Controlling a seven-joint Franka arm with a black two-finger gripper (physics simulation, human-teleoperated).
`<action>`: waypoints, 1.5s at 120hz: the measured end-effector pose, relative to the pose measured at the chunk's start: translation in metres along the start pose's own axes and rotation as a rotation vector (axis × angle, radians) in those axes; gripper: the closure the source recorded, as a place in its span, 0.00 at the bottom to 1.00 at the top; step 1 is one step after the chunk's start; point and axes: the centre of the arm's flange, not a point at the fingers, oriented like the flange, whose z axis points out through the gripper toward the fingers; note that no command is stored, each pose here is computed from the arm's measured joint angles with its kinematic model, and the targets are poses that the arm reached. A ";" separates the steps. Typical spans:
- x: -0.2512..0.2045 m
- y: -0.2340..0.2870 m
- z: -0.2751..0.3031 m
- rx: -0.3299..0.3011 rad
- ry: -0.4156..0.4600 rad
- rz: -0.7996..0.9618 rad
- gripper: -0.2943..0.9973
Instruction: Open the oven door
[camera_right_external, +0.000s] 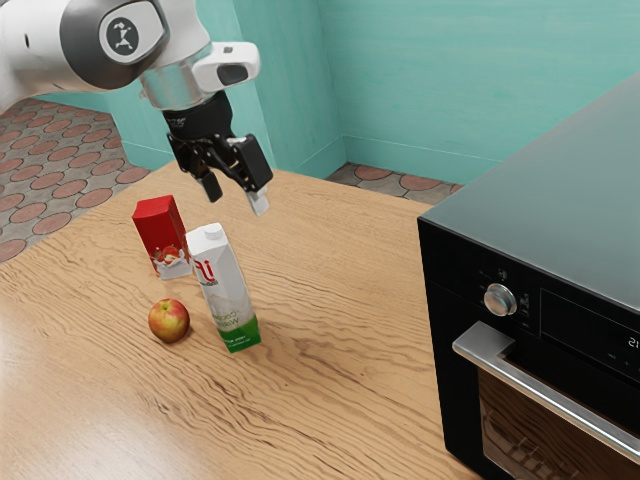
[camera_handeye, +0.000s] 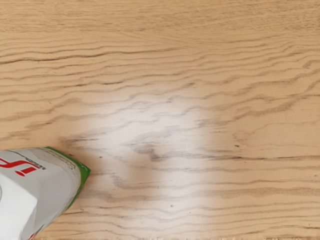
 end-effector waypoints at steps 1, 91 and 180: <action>0.000 0.000 0.000 0.000 0.000 0.000 0.23; -0.307 0.457 -0.067 0.113 0.272 1.681 0.23; -0.164 0.444 0.040 0.184 0.260 1.935 0.23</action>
